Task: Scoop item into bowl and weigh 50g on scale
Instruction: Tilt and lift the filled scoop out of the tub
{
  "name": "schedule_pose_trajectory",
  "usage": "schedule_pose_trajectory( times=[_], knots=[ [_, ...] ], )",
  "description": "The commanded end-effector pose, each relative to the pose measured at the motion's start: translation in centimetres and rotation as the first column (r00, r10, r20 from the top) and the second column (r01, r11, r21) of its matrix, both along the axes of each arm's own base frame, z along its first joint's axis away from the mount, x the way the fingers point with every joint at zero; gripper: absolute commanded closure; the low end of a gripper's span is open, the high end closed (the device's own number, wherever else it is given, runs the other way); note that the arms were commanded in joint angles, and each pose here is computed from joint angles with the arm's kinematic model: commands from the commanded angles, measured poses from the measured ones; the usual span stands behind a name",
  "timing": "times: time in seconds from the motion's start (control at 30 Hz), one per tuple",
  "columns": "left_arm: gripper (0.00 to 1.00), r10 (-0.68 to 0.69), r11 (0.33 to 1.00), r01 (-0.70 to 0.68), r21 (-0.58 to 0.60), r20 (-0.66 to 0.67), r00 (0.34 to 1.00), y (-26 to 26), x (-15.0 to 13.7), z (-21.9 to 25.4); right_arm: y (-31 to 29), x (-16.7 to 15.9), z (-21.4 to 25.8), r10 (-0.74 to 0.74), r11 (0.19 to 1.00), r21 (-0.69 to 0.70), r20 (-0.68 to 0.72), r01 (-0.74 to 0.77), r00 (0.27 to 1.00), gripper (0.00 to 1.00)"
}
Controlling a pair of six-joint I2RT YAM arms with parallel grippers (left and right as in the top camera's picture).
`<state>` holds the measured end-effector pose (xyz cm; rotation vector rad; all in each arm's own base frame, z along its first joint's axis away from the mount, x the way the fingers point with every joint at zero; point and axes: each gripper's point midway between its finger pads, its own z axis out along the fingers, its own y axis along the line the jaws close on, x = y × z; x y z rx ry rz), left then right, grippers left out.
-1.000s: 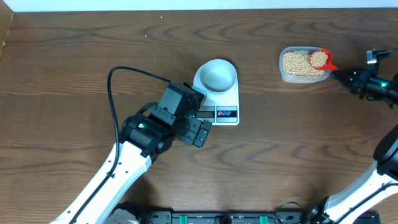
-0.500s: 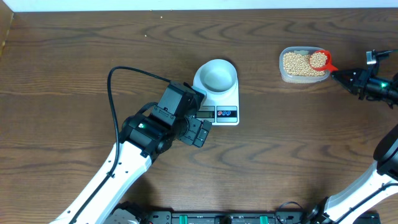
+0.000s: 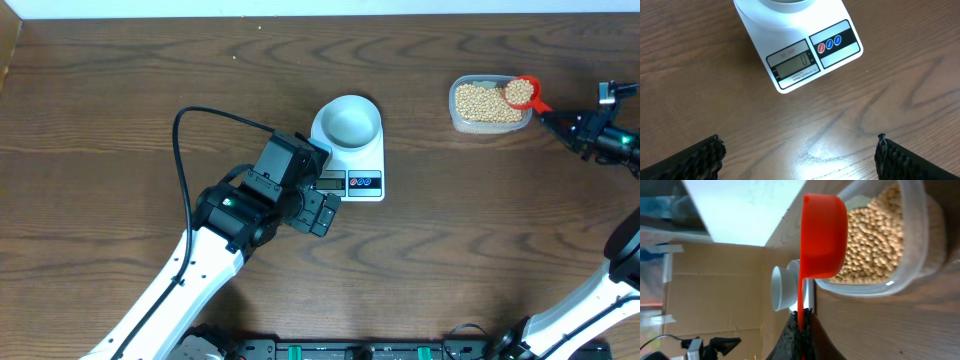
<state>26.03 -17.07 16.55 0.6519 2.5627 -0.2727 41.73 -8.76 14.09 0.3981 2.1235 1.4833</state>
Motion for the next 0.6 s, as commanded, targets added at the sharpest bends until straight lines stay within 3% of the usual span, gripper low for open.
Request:
schedule_pose_trajectory(
  times=[0.0, 0.57],
  knots=[
    [0.02, 0.007, 1.0, -0.007, 0.0, 0.009, 1.0, 0.1, 0.2, 0.3, 0.5, 0.1, 1.3, 0.012, 0.997, 0.08, 0.069, -0.017, 0.998, 0.99],
    [0.02, 0.007, 1.0, -0.007, 0.0, 0.009, 1.0, 0.1, 0.2, 0.3, 8.8, 0.9, 1.2, 0.207, 0.975, 0.068, 0.077, -0.213, 0.975, 0.99]
  ],
)
